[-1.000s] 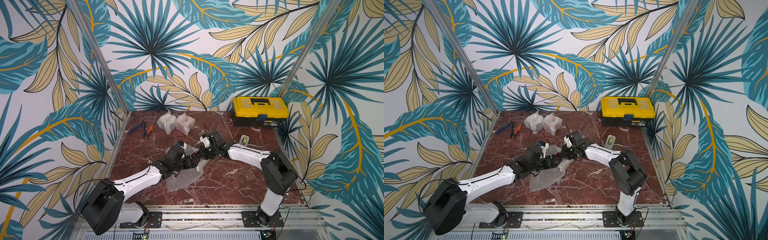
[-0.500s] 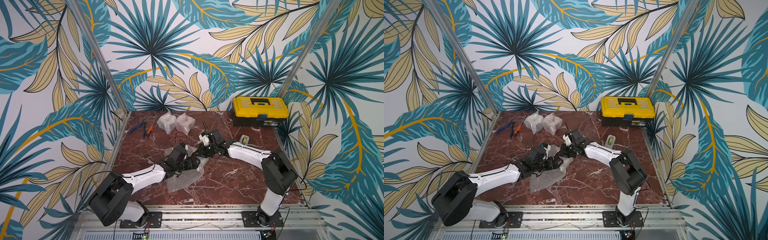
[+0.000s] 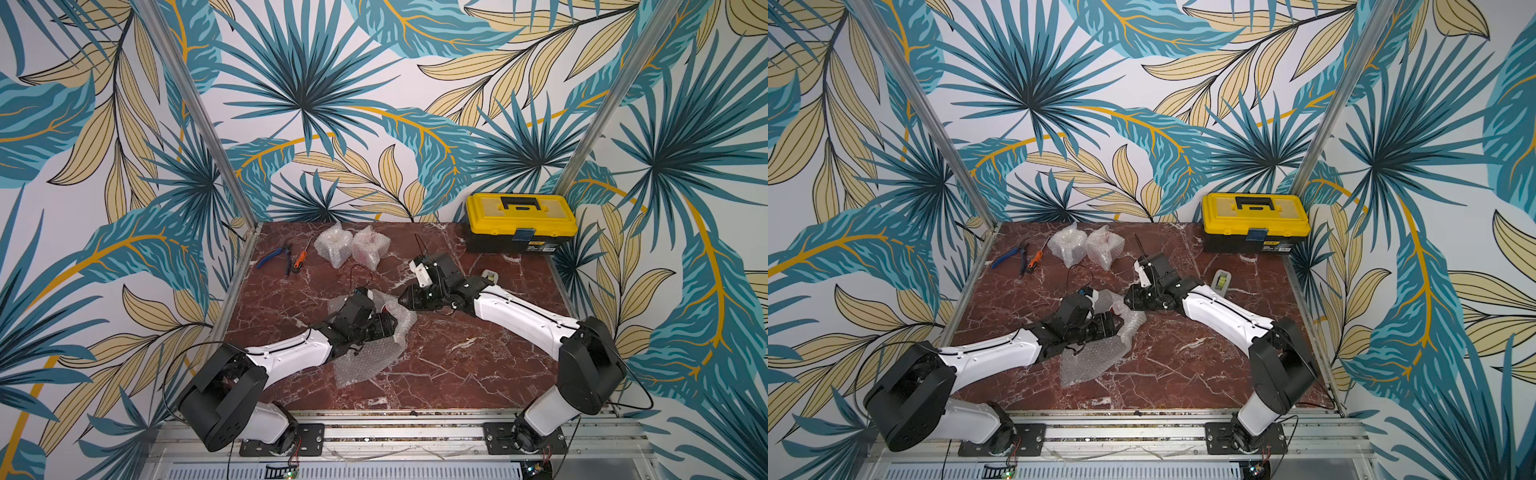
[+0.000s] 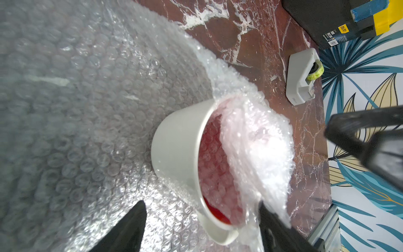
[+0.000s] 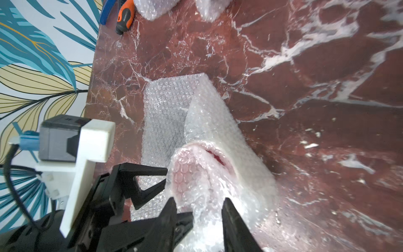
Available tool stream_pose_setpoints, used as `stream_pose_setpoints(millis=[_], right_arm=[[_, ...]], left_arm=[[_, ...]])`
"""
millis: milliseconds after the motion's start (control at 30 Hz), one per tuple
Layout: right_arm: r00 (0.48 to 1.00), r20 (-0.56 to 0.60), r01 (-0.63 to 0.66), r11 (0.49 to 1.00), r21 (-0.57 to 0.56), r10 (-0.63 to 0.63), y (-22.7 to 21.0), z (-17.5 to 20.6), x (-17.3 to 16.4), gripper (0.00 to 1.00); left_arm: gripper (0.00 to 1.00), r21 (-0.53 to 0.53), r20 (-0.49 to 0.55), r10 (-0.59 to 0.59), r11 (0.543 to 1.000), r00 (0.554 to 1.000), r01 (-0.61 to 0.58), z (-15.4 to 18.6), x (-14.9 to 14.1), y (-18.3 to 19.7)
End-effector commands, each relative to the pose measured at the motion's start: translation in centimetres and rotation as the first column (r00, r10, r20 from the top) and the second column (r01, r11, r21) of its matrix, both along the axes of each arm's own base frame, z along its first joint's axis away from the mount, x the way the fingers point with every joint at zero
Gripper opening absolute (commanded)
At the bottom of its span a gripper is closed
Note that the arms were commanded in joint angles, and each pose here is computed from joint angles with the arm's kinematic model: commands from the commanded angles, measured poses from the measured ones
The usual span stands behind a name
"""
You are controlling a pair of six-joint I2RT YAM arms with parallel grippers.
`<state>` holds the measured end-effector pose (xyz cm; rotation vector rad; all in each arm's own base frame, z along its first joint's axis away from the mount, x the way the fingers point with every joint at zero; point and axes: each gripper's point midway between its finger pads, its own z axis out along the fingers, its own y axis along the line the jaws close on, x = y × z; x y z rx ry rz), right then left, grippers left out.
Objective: Wrap mugs in bubble wrap
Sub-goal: Wrap the mug in bubble wrap.
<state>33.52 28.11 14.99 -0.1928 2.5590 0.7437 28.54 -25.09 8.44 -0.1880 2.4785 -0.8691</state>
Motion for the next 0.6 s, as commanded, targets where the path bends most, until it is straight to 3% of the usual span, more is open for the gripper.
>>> stream_pose_setpoints(millis=[0,100,333,567], right_arm=[[0.999,-0.032,0.02,0.98,-0.198,-0.026,-3.3,-3.2,-1.1,0.46],[0.997,-0.069,0.006,0.971,-0.238,-0.023,-3.7,-4.4,-1.4,0.55],[0.99,-0.137,-0.064,0.962,-0.264,0.028,-2.4,-6.5,-2.0,0.68],[0.98,-0.196,-0.085,0.927,-0.366,0.012,-2.4,-8.9,-2.0,0.71]], left_arm=[[0.79,0.053,-0.027,0.025,0.998,0.999,-0.024,-1.7,-0.8,1.4],[0.79,0.047,-0.023,0.027,0.999,0.999,-0.026,-1.4,-0.7,1.4],[0.78,0.038,-0.018,0.032,0.999,0.999,-0.031,-1.1,-1.0,1.6],[0.78,0.047,0.002,0.07,0.996,0.998,-0.07,-0.7,-1.4,2.8]])
